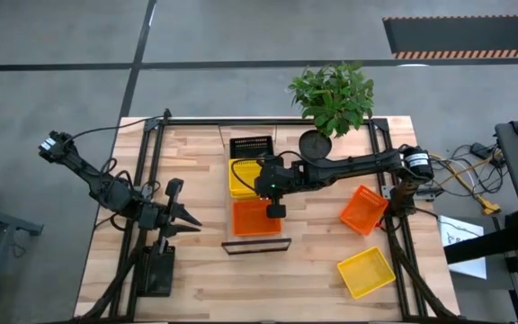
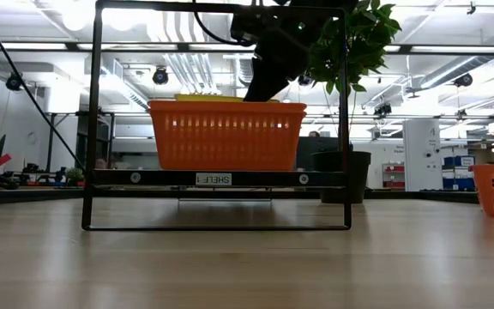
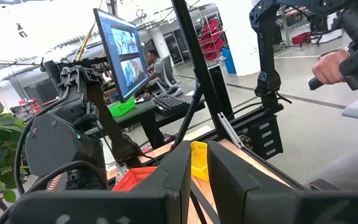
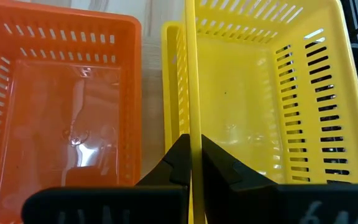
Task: Stack baskets on shelf by color
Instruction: Stack the left yellow bin into the yellow bin on the shelf, then stack the orange bin on top of the orange bins on the shelf
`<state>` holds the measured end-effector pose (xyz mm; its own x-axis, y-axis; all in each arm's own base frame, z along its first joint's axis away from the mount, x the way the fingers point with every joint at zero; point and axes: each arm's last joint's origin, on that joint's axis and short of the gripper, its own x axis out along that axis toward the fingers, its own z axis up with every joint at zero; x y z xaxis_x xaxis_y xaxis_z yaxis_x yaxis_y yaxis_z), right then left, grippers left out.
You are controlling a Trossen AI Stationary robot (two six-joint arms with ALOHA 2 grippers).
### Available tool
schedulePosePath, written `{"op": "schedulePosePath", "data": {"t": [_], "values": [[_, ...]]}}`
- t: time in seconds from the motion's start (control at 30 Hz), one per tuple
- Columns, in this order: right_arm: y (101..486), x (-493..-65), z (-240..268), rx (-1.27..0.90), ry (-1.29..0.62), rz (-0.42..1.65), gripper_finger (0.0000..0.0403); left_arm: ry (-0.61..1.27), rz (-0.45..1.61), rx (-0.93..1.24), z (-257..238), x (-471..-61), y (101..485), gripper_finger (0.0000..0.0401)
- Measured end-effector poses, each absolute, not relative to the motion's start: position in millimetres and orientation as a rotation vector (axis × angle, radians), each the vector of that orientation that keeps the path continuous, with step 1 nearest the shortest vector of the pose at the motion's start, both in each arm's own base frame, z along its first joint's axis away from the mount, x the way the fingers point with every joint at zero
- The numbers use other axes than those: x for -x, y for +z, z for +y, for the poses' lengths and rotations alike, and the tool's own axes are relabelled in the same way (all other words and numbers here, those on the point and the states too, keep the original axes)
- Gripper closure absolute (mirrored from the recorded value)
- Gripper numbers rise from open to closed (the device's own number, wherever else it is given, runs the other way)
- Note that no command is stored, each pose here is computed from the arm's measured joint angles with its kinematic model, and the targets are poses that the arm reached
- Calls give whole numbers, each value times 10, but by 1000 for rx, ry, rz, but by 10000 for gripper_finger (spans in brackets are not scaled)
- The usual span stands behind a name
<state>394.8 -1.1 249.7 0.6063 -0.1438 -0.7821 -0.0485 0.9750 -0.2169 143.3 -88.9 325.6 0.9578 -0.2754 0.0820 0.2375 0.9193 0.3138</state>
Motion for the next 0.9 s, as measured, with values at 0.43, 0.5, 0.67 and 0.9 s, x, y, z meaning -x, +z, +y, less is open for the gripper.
{"op": "schedulePosePath", "data": {"t": [0.43, 0.5, 0.67, 0.9], "values": [[2504, -3952, -6, 213, -70, 913, 311, -265, -122, -309, -891, -1435, 3251, 364], [2534, -3955, -2, 191, -79, 911, 298, -265, -122, -309, -891, -1435, 3251, 364], [2707, -3968, 71, 153, -40, 893, 278, -265, -120, -309, -894, -1440, 3248, 364], [2903, -3940, 406, 161, 45, 895, 286, -266, -113, -313, -904, -1454, 3236, 364]]}}
